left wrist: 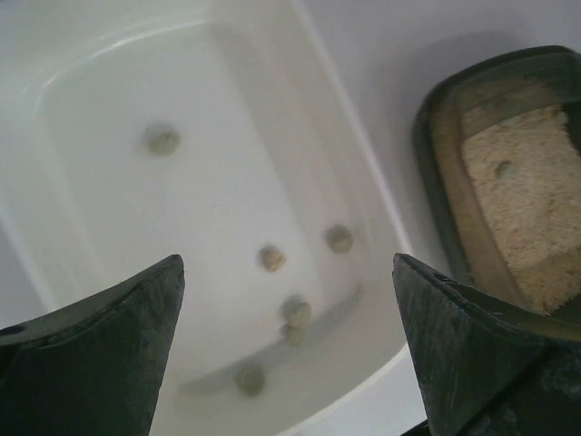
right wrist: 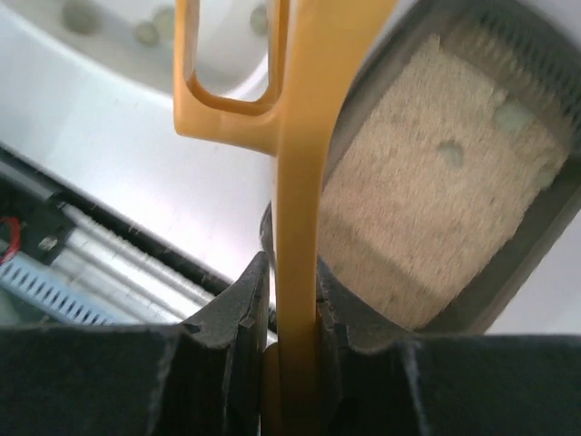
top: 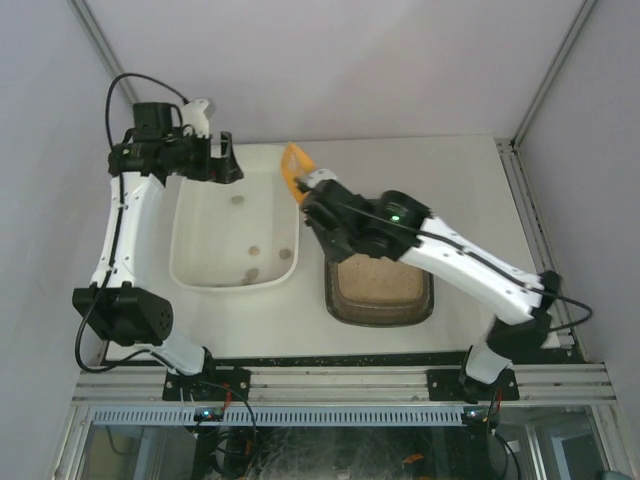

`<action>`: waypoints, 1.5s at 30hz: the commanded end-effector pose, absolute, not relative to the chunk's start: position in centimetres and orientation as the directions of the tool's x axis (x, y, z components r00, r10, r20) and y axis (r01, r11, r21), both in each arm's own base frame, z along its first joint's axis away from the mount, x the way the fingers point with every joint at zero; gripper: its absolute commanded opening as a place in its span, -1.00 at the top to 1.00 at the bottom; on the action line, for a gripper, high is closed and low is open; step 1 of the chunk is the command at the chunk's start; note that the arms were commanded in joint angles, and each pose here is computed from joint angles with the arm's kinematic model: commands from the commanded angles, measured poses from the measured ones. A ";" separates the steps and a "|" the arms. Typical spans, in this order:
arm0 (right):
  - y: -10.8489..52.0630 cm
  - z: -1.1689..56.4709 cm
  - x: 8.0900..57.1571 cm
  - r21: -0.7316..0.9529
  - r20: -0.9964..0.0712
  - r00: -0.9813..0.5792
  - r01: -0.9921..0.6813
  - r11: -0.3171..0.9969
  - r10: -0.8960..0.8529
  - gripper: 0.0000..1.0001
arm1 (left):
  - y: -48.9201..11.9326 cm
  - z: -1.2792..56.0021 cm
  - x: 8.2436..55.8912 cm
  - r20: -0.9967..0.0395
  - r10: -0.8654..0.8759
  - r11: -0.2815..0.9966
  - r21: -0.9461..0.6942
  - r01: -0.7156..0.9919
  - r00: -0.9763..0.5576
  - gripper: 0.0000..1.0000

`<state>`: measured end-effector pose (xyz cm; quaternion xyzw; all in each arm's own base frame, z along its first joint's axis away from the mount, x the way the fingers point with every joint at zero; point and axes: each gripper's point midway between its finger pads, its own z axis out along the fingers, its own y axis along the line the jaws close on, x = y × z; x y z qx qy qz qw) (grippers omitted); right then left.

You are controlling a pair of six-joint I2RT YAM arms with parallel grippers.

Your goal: Clean the litter box

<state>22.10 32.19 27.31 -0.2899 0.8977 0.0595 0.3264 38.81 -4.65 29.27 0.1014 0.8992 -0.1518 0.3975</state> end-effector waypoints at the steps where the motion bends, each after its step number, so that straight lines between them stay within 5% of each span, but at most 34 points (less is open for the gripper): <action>1: 28.6 25.0 18.3 0.120 -0.488 -0.816 -0.413 0.903 -0.309 1.00 | -12.7 30.9 40.9 -0.793 0.182 0.816 -0.207 0.539 -0.581 -0.99; 9: 23.3 21.8 15.0 0.392 -0.217 -0.976 -0.114 0.913 -0.028 1.00 | -26.3 25.4 43.6 -0.754 0.298 0.664 -0.277 0.695 -0.585 -0.99; 16: 20.6 22.4 14.3 0.389 -0.254 -0.964 -0.028 0.921 0.079 1.00 | -33.8 22.3 43.4 -0.742 0.446 0.575 -0.191 0.795 -0.501 -0.99; 24: 17.5 22.7 12.1 0.544 -0.280 -0.918 0.088 0.835 0.280 1.00 | -33.7 15.1 41.9 -0.654 0.560 0.609 -0.092 0.788 -0.509 -0.99; 37: 17.8 19.5 10.6 0.610 -0.212 -0.926 0.124 0.783 0.312 1.00 | -30.6 10.0 43.6 -0.578 0.594 0.709 0.046 0.704 -0.560 -1.00; 45: 18.4 19.5 11.3 0.616 -0.221 -0.929 0.103 0.781 0.297 1.00 | -30.0 6.8 40.3 -0.492 0.517 0.773 -0.083 0.629 -0.700 -0.63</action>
